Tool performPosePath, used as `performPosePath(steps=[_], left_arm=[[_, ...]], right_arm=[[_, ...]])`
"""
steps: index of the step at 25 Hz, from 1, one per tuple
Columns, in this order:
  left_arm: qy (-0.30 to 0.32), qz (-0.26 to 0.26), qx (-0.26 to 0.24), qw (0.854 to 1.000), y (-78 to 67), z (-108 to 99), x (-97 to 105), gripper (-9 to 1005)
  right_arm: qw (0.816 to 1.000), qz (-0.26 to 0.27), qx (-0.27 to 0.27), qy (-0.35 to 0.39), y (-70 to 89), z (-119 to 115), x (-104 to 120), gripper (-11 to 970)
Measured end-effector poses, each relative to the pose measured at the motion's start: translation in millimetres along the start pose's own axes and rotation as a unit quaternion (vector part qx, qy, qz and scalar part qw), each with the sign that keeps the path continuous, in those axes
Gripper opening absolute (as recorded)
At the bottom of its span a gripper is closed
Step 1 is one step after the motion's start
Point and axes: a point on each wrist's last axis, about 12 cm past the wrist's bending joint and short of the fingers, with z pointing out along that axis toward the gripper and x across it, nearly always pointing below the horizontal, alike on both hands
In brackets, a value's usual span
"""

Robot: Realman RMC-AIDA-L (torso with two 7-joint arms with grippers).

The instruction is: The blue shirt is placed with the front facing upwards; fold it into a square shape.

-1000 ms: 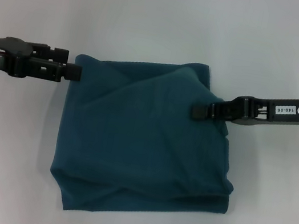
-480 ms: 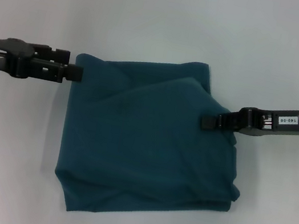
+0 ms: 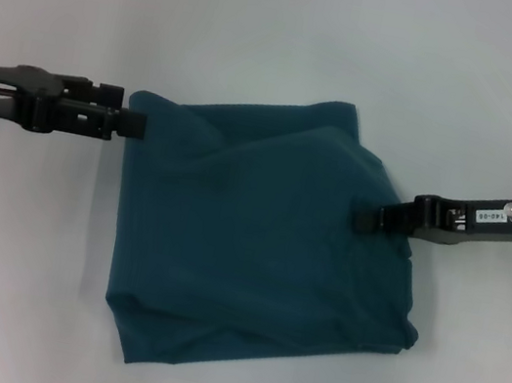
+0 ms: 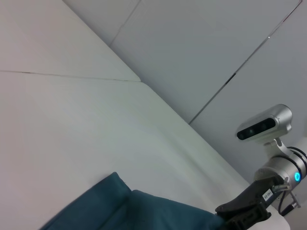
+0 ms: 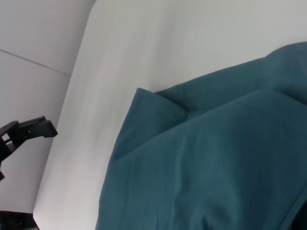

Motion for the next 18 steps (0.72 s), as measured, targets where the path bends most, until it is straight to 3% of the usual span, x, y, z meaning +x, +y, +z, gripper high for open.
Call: performPosePath(steps=[6,10,16,18], left_arm=[[-0.001,0.001,-0.002,1.000,0.6,0.2,-0.7,950],[0.000,0.001,-0.002,1.000,0.6,0.2,-0.7,950],[0.000,0.002,-0.002,1.000,0.7,0.1,-0.6,950],[0.000,0.003,-0.002,1.000,0.6,0.5,-1.3,950]], right_arm=[[0.999,0.017,-0.003,-0.041,-6.3,-16.9,-1.0,222],[0.997,0.028,-0.001,-0.067,-10.9,-28.2,-2.3,416],[0.996,0.034,0.011,-0.078,-13.9,-25.5,-5.0,703],[0.996,0.037,0.014,-0.078,-14.1,-21.2,-5.7,732]])
